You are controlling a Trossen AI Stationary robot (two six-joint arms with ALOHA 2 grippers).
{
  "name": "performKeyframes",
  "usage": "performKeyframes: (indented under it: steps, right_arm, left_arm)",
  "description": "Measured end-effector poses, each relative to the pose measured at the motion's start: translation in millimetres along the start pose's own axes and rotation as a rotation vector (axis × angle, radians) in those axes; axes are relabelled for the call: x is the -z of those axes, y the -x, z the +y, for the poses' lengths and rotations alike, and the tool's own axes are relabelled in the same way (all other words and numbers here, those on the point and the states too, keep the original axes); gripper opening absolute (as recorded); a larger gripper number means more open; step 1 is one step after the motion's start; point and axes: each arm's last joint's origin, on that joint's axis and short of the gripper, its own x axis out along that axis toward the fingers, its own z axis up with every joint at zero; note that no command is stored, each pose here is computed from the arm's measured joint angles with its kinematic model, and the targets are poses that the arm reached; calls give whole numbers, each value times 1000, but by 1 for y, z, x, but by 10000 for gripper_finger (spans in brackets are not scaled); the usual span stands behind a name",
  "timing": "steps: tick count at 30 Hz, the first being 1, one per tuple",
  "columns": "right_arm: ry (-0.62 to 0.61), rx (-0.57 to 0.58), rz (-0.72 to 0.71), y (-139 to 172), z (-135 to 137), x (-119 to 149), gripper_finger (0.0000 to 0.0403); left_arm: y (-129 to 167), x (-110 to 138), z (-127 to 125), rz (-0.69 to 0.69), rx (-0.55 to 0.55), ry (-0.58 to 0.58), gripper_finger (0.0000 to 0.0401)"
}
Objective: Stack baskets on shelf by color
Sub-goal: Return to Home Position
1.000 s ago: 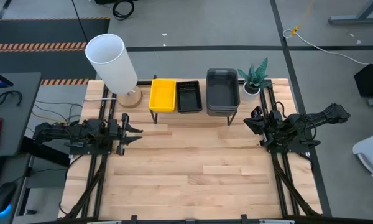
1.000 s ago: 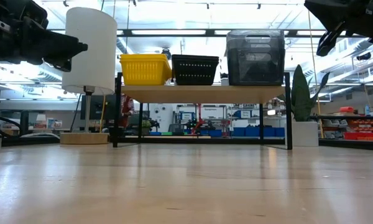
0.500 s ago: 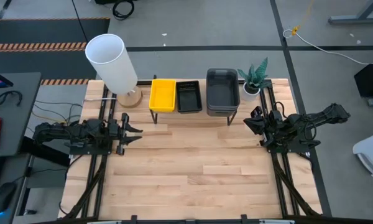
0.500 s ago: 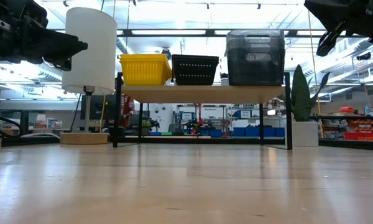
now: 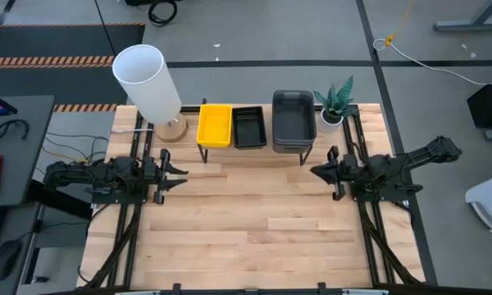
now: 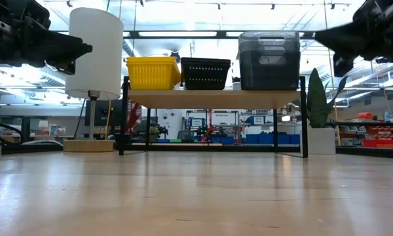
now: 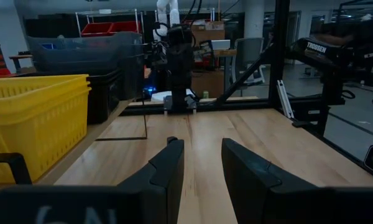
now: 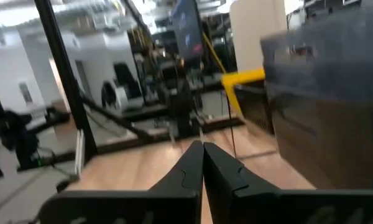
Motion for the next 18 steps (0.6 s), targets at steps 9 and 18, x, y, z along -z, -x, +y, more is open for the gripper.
performKeyframes:
  steps: [9, 18]
  right_arm:
    - [15, 17, 144, 1, -2, 15, 16]
    - [-32, 5, 201, 9, -11, 18, 16]
  left_arm:
    - [0, 0, 0, 0, 0, 0, 114]
    - [0, 0, 0, 0, 1, 0, 114]
